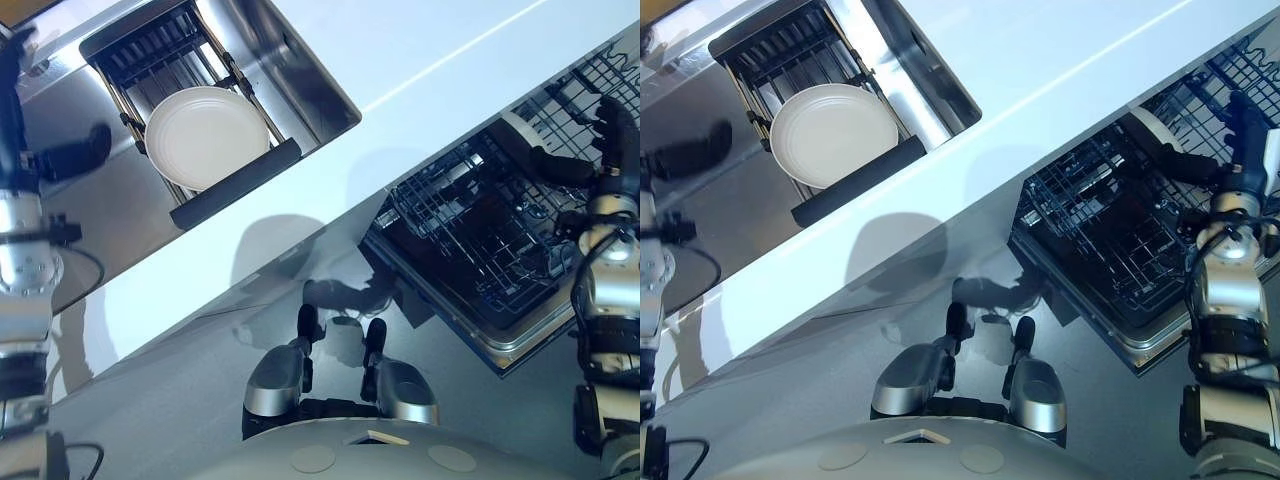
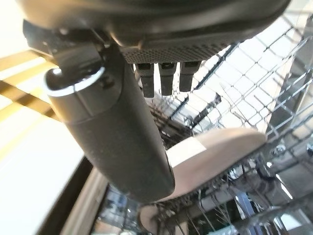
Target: Pick up plates and place into dishwasher.
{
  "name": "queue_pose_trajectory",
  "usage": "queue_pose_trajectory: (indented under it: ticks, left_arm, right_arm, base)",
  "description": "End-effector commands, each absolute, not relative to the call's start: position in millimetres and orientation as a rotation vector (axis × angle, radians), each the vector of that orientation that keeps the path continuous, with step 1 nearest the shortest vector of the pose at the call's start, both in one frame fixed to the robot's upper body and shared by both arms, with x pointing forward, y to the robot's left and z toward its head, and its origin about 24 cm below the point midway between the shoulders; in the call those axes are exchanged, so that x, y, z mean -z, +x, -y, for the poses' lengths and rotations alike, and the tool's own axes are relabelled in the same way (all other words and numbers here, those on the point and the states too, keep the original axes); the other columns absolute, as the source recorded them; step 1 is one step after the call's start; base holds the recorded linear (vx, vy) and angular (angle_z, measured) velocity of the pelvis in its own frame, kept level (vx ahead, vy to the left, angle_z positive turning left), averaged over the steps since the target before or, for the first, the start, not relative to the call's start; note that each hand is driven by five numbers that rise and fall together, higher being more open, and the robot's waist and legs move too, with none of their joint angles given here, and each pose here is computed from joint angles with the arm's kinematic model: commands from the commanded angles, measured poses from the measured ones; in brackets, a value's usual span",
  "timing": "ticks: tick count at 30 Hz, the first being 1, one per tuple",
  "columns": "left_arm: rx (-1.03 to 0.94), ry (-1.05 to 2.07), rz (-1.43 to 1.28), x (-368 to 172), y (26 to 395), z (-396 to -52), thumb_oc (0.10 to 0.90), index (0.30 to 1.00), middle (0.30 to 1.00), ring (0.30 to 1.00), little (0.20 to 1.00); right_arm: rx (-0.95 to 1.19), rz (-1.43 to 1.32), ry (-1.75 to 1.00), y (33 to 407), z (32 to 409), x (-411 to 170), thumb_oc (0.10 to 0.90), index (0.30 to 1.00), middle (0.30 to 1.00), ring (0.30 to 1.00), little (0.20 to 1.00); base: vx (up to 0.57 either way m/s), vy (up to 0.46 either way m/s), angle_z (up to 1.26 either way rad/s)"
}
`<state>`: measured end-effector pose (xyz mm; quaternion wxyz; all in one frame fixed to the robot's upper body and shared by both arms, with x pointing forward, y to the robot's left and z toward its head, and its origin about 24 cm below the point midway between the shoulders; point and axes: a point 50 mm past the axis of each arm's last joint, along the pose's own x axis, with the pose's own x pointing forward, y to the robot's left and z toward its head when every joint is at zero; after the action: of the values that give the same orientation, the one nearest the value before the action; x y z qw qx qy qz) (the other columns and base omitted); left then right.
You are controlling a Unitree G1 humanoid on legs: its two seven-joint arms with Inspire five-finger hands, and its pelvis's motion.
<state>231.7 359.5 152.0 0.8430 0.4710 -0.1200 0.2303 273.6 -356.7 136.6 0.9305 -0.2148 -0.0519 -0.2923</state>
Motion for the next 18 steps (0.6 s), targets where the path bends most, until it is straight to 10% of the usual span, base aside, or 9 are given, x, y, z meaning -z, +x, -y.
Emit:
queue_pose_trajectory:
  ticks: [1,18]
  left_arm:
    - [-0.457,1.089,0.122,-150.8,221.2,-381.6,0.8,0.9,0.9,0.9,0.9]
    - [-0.569,1.038,0.154,-180.1,243.0,-390.6,0.8,0.9,0.9,0.9,0.9]
  right_arm:
    - [0.533,0.308,-0.51,260.6,350.2,-164.6,0.8,0.9,0.9,0.9,0.9]
    - [-0.306,0.189,-0.436,265.6,255.6,-115.4,0.8,0.9,0.9,0.9,0.9]
  base:
    - [0.01,0.087,0.01]
    - [0.03,0.107,-0.15]
